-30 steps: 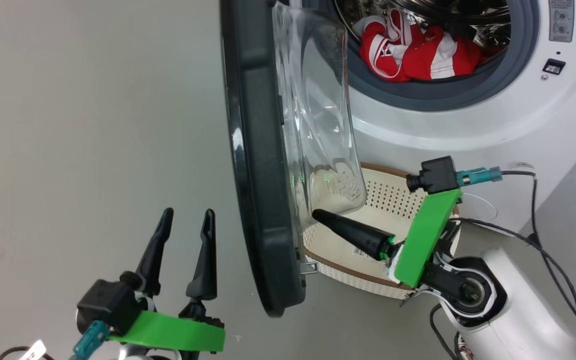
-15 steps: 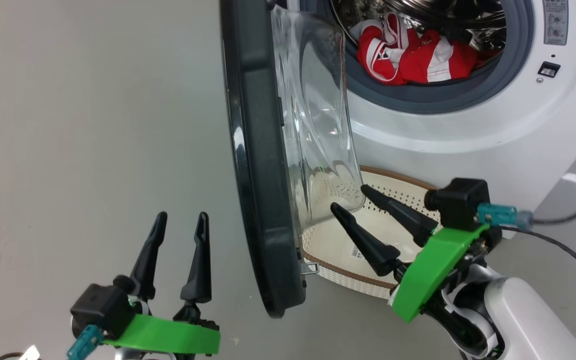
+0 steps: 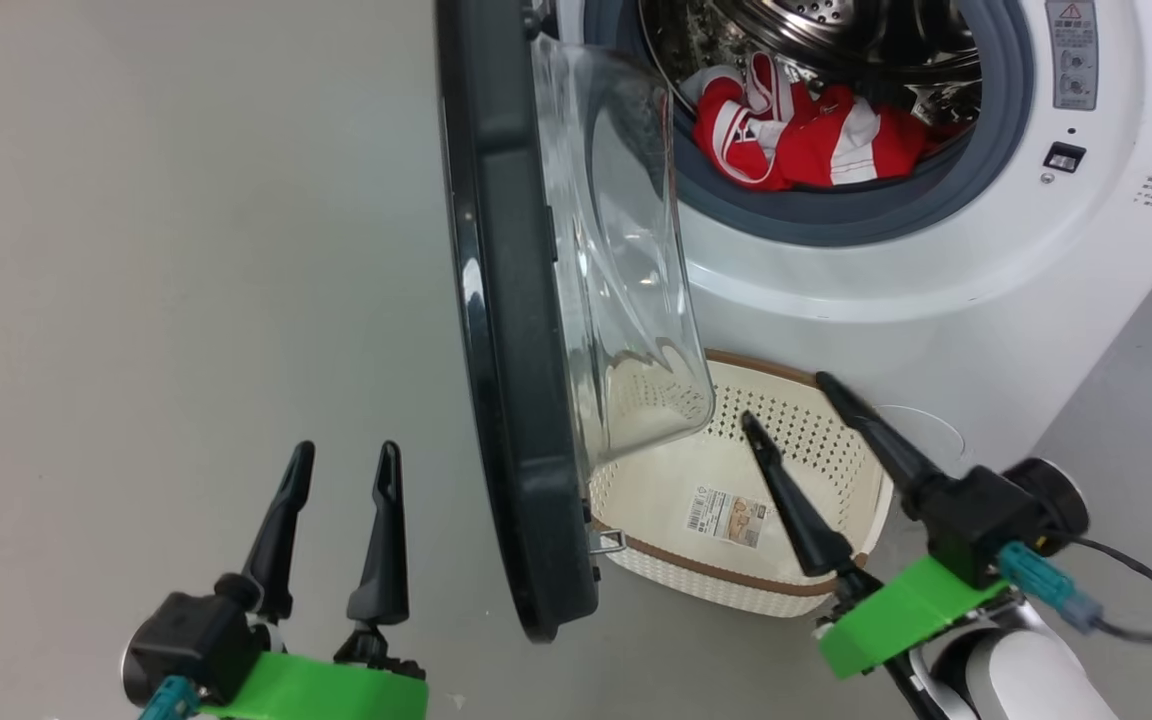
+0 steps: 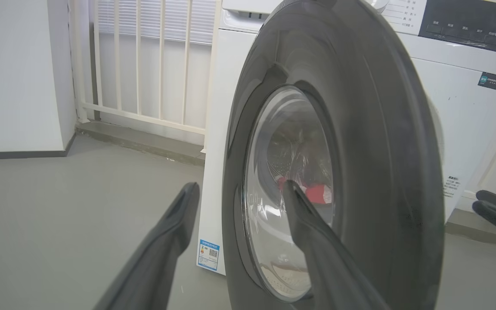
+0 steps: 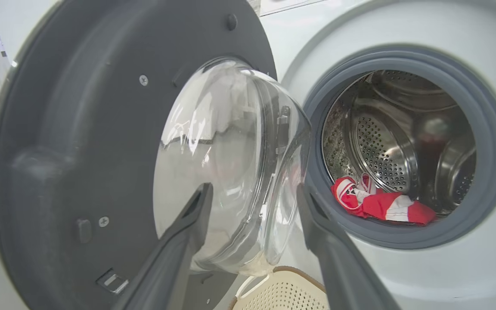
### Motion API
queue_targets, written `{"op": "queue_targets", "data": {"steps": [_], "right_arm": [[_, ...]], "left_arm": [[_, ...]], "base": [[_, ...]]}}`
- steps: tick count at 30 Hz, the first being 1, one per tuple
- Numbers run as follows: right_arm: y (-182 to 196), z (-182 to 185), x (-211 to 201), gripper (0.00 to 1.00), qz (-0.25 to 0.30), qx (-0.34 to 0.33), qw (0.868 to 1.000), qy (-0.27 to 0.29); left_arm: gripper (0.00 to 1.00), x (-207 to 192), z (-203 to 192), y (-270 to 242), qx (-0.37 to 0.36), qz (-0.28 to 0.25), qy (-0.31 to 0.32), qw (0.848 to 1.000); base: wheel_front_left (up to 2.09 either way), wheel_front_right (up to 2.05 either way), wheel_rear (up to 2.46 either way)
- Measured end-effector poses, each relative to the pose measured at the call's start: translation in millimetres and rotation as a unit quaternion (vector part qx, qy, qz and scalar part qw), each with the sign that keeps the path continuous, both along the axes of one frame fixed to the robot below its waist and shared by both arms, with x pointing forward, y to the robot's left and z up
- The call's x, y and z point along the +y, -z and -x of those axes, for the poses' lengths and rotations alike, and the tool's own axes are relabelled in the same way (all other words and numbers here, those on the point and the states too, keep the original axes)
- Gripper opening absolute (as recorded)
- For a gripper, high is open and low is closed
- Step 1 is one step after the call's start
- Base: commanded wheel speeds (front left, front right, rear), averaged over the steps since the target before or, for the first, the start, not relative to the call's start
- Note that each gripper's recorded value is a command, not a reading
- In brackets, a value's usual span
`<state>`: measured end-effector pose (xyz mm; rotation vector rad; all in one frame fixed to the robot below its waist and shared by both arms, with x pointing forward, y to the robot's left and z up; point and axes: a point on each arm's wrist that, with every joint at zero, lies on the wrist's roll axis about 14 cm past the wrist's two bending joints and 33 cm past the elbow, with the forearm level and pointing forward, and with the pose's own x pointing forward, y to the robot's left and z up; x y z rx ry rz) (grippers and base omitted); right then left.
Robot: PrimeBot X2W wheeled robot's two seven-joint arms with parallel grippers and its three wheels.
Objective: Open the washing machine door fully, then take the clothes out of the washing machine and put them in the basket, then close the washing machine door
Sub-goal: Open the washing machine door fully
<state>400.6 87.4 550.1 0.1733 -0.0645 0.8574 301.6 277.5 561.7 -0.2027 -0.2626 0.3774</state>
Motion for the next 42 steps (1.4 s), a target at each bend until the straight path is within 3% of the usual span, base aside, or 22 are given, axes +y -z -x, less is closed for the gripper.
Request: {"op": "queue_targets", "data": {"steps": [6,11,30,32,33,42], "right_arm": [[-6.2,-7.8,-25.5,1.0,-0.015,-0.049,0.997,0.056],[1.1,-9.5,-41.5,1.0,-0.022,-0.042,0.996,0.081],[24.5,1.0,-61.2,1.0,-0.028,0.0,0.994,0.102],[24.2,1.1,-61.4,1.0,-0.028,-0.001,0.994,0.102],[24.1,1.1,-61.5,1.0,-0.028,0.0,0.994,0.102],[26.0,0.5,-60.7,1.0,-0.035,0.007,0.994,0.102]], "left_arm": [[1.0,-2.5,3.4,3.6,0.005,-0.003,0.002,1.0],[1.0,-2.3,2.5,2.3,0.003,-0.004,0.002,1.0],[1.0,-4.0,3.3,6.5,0.01,-0.007,0.004,1.0],[0.12,-3.7,3.5,7.2,0.011,-0.007,0.003,1.0],[0.0,-3.6,3.6,7.1,0.011,-0.007,0.003,1.0],[0.0,-6.0,2.6,-18.5,-0.018,-0.043,0.003,0.999]], "base": [[0.0,0.0,0.0],[0.0,0.0,0.0],[0.0,0.0,0.0],[0.0,0.0,0.0],[0.0,0.0,0.0],[0.0,0.0,0.0]]}}
